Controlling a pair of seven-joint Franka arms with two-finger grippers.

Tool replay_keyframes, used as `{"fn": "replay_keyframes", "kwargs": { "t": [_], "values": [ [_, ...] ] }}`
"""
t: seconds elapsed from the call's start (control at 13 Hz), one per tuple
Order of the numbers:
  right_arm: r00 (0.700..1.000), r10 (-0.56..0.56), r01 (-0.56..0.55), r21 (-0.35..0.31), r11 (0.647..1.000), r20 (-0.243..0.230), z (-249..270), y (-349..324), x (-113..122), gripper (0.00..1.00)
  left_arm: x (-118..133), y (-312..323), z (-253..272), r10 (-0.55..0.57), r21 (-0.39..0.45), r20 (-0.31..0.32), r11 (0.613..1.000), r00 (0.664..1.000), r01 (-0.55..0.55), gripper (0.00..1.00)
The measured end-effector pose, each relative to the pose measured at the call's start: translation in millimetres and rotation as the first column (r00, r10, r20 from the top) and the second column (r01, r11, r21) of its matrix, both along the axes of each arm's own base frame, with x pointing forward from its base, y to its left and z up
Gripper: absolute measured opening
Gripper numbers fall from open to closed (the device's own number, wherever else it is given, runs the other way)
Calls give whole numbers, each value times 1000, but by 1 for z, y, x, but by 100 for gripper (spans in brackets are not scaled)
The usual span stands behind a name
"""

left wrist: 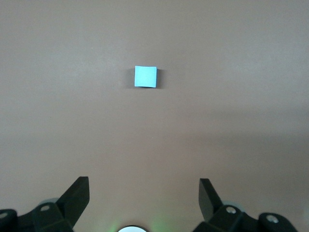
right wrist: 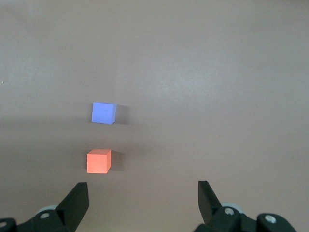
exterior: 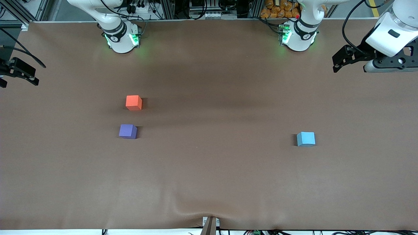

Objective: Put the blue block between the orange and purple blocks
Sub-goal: 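Move the left gripper down toward the light-blue cube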

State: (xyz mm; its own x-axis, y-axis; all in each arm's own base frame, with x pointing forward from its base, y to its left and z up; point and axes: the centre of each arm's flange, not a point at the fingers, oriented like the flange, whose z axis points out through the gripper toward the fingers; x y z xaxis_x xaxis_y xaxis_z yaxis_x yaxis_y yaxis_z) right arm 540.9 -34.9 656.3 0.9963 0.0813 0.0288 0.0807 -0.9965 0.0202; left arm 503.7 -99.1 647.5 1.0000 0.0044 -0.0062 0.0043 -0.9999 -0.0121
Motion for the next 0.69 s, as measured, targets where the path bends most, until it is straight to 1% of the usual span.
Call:
{"fn": "replay_keyframes", "kwargs": {
  "t": [0.15,0.31,0.54,0.69],
  "values": [
    [1000,-1,1,0,1000,0,0,-1,0,100,7,1,-10,2,-1,-17,1000,1000,-2,100],
    [1000,-1,1,0,1000,0,0,-1,0,100,27,1,-38,3,-7,-40,1000,999,-3,100],
    [1000,-5,5,0,1000,0,0,-3,0,100,75,5,-114,14,-25,-79,1000,997,-16,100],
    [1000,-11,11,7,1000,0,0,-5,0,100,110,18,-183,36,-33,-75,999,997,-38,100]
  ]
}}
